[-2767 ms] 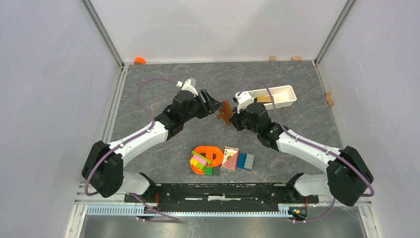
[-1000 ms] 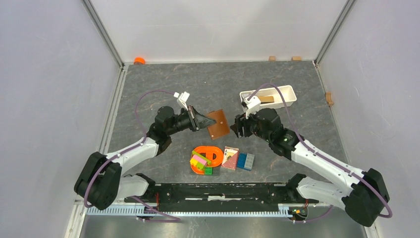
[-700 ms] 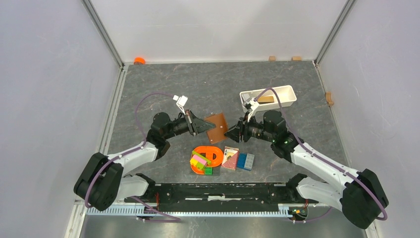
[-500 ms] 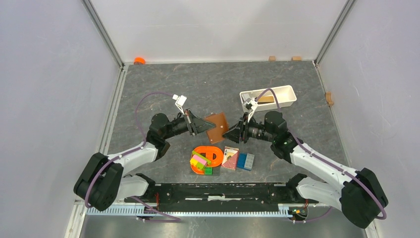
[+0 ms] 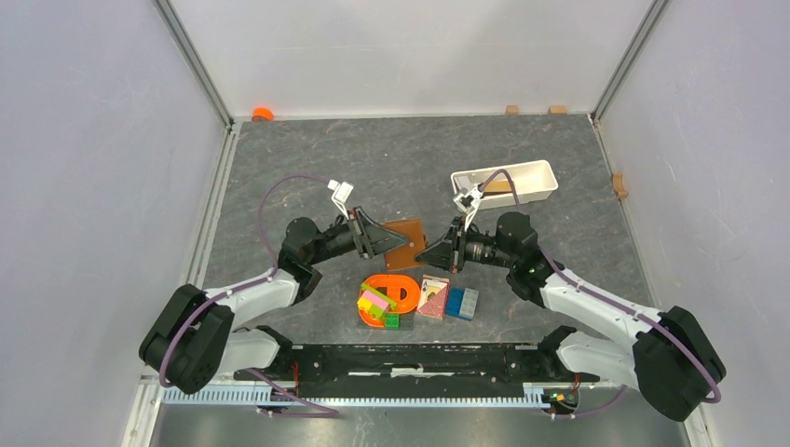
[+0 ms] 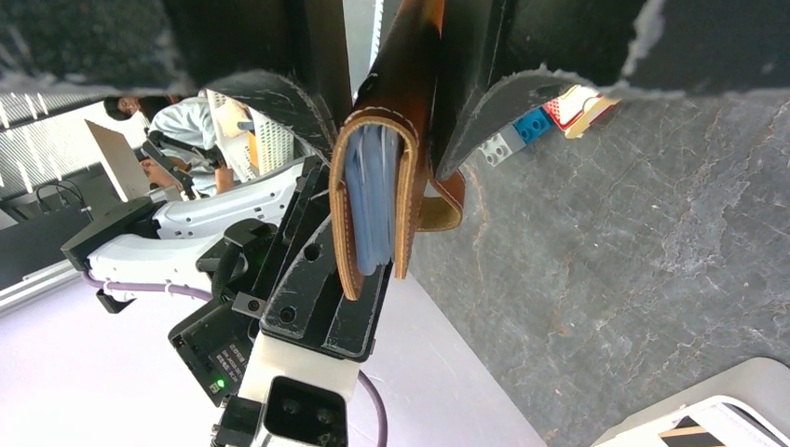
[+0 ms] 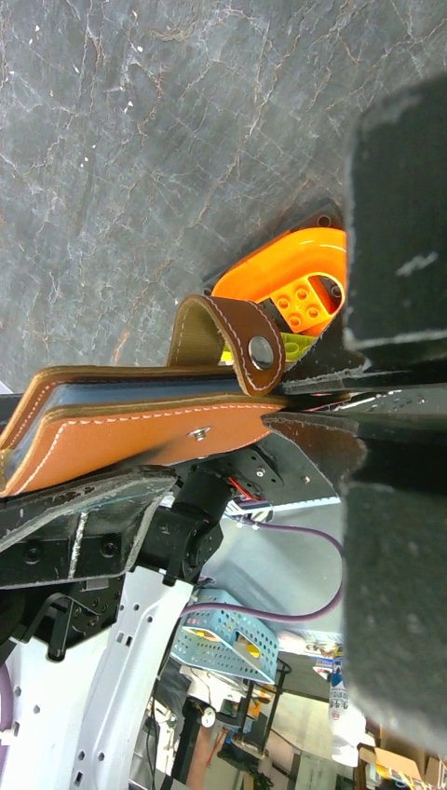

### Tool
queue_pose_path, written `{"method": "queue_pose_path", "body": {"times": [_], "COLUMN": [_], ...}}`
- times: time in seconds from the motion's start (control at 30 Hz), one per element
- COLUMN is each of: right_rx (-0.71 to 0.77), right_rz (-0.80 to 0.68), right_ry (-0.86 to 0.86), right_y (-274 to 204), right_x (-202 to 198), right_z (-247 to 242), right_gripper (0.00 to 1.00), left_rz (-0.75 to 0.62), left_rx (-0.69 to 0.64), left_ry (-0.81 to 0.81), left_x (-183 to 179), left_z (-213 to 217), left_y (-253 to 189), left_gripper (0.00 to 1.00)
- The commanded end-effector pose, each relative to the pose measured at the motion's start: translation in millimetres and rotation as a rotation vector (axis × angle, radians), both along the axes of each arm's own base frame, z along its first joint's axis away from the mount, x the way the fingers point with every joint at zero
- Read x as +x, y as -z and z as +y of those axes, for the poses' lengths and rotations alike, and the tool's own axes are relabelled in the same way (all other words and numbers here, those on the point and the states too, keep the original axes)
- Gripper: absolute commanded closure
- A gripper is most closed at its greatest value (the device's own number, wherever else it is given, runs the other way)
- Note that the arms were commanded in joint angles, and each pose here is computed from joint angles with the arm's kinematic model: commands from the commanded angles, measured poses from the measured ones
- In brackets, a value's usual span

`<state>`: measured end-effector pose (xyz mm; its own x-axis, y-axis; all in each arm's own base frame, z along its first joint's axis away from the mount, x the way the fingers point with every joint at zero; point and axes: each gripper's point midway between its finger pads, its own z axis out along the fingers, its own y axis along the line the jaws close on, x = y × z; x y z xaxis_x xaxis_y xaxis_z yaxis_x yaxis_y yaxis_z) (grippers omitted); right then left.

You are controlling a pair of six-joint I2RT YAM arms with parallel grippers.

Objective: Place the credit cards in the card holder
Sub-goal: Close the card holder at the center of the board.

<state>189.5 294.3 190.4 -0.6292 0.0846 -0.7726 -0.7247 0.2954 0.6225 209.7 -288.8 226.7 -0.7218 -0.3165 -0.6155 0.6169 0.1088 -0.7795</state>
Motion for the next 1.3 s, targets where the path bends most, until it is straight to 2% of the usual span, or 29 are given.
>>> {"method": "queue_pose_path", "body": {"times": [0.0,0.07,0.13,0.2,0.23,0.3,0.37,0.5,0.7,1.0,1.27], "right_rx": [0.020,-0.016,-0.074,-0.136,-0.161,-0.193,-0.210,-0.232,-0.197,-0.200,-0.236], "right_rz": [-0.040,-0.039,-0.053,-0.076,-0.081,-0.097,-0.105,-0.082,-0.065,-0.061,-0.036], "right_ry": [0.029,0.052,0.097,0.152,0.178,0.239,0.293,0.376,0.344,0.267,0.238], "right_y": [-7.2,-1.1,3.7,7.7,8.9,8.0,5.3,1.8,-5.2,-1.5,11.4], "right_x": [9.3,13.7,21.7,30.3,33.5,40.4,45.8,55.9,53.1,39.1,34.6], "right_z": [2.4,0.2,-5.3,-14.5,-19.2,-29.6,-37.5,-45.9,-34.2,-21.0,-13.4], "right_gripper": [0.96,0.95,0.90,0.84,0.79,0.67,0.58,0.55,0.51,0.53,0.64], "left_rz": [-0.042,-0.038,-0.023,-0.009,-0.004,-0.002,-0.004,-0.009,-0.004,0.011,0.018], "left_rx": [-0.023,-0.018,-0.002,0.023,0.040,0.071,0.095,0.132,0.159,0.175,0.181], "left_ry": [0.041,0.043,0.023,-0.005,-0.024,-0.055,-0.083,-0.105,-0.112,-0.144,-0.149], "left_x": [-8.3,-8.7,-6.3,-2.8,-0.6,2.3,4.6,6.5,7.0,10.9,11.0], "left_z": [-9.7,-10.1,-9.0,-6.9,-5.8,-2.7,0.4,3.3,3.6,6.0,7.0], "left_y": [-13.5,-11.2,-5.9,0.4,4.7,10.3,14.5,18.2,22.2,24.6,26.9], "left_gripper": [0.61,0.74,0.87,0.97,0.98,0.98,0.98,0.98,0.98,0.98,0.98]}}
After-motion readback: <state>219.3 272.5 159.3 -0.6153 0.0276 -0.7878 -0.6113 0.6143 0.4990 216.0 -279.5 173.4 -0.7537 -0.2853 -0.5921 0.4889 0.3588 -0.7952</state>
